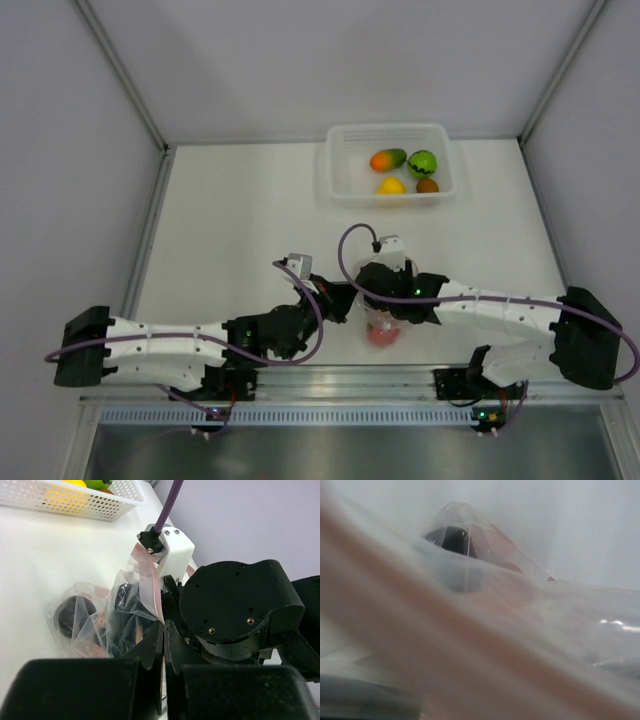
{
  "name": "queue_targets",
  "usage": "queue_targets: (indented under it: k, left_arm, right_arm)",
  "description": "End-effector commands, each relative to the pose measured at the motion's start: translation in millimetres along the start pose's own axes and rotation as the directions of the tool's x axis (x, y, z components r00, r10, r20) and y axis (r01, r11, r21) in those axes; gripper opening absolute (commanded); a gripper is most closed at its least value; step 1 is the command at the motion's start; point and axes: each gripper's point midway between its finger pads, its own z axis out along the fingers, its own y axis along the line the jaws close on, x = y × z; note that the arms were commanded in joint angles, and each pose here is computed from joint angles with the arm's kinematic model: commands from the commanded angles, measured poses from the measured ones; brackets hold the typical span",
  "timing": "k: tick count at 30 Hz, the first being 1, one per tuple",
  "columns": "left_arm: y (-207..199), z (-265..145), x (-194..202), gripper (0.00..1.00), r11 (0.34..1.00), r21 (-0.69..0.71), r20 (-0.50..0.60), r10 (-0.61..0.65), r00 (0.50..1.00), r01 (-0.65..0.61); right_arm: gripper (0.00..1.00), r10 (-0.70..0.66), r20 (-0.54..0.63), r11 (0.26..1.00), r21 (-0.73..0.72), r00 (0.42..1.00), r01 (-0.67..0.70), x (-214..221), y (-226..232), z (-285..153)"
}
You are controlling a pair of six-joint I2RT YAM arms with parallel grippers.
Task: Open the zip-top bag and remove the fake food
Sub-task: Pick up the fake fruit from the zipper food storage bag.
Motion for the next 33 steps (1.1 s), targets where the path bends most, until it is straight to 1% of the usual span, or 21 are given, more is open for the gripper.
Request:
queue_targets:
  k: [1, 3, 5, 6, 8, 9, 15, 17, 18, 21, 25, 30, 33]
  left_arm:
    - [-7, -1, -15, 0.00, 0.999, 0.013, 0.043, -0.048, 0.998, 0.047]
    - [-6, -1, -15, 0.00, 0.999, 0.010, 0.044, -0.045, 0.998, 0.045]
    - [-5, -3, -17, 0.00, 0.999, 0.010, 0.050, -0.043, 0.998, 0.043]
    - [-4, -3, -18, 0.00, 0.999, 0.009, 0.054, -0.044, 0.998, 0.044]
    - [-2, -5, -20, 0.00, 0.999, 0.009, 0.058, -0.044, 0.997, 0.044]
    - [-2, -6, -20, 0.00, 0.999, 0.011, 0.058, -0.045, 0.997, 0.045]
    - [-8, -6, -22, 0.00, 0.999, 0.030, 0.052, -0.046, 0.998, 0.045]
    - [-8, -5, -20, 0.00, 0.999, 0.029, 0.047, -0.042, 0.998, 0.041]
    - [-9, -4, -20, 0.00, 0.999, 0.029, 0.047, -0.042, 0.998, 0.041]
    - [-7, -4, -20, 0.00, 0.999, 0.025, 0.049, -0.041, 0.998, 0.040]
    - [-6, -7, -21, 0.00, 0.999, 0.028, 0.052, -0.046, 0.998, 0.044]
    - [-1, -9, -24, 0.00, 0.999, 0.020, 0.062, -0.043, 0.997, 0.042]
    - [-1, -9, -24, 0.00, 0.999, 0.019, 0.063, -0.043, 0.997, 0.042]
  right_arm:
    - [0.56, 0.034, 0.008, 0.999, 0.004, 0.999, -0.035, -2, -7, -2]
    - [0.60, 0.035, 0.006, 0.999, 0.007, 0.999, -0.036, -3, -9, -4]
    - [0.61, 0.042, 0.014, 0.999, 0.004, 0.999, -0.042, -5, -11, -5]
    - [0.64, 0.043, 0.011, 0.999, 0.009, 0.999, -0.043, -5, -13, -5]
    - [0.65, 0.053, 0.005, 0.999, 0.009, 0.999, -0.053, -4, -18, -4]
    - [0.68, 0.057, 0.006, 0.998, 0.007, 0.998, -0.057, -5, -19, -4]
    - [0.74, 0.075, 0.003, 0.997, -0.015, 0.997, -0.075, -6, -21, -5]
    - [0.74, 0.074, -0.003, 0.997, -0.015, 0.997, -0.074, -5, -22, -5]
    - [0.80, 0.075, -0.002, 0.997, -0.014, 0.997, -0.075, -5, -22, -5]
    - [0.81, 0.070, -0.008, 0.998, -0.001, 0.997, -0.070, -3, -26, -4]
    - [0.76, 0.098, -0.001, 0.994, 0.043, 0.995, -0.098, -2, -39, -5]
    - [0.75, 0.143, 0.038, 0.989, -0.042, 0.989, -0.141, -13, -34, -15]
    - [0.75, 0.162, 0.054, 0.984, -0.078, 0.985, -0.158, -18, -33, -23]
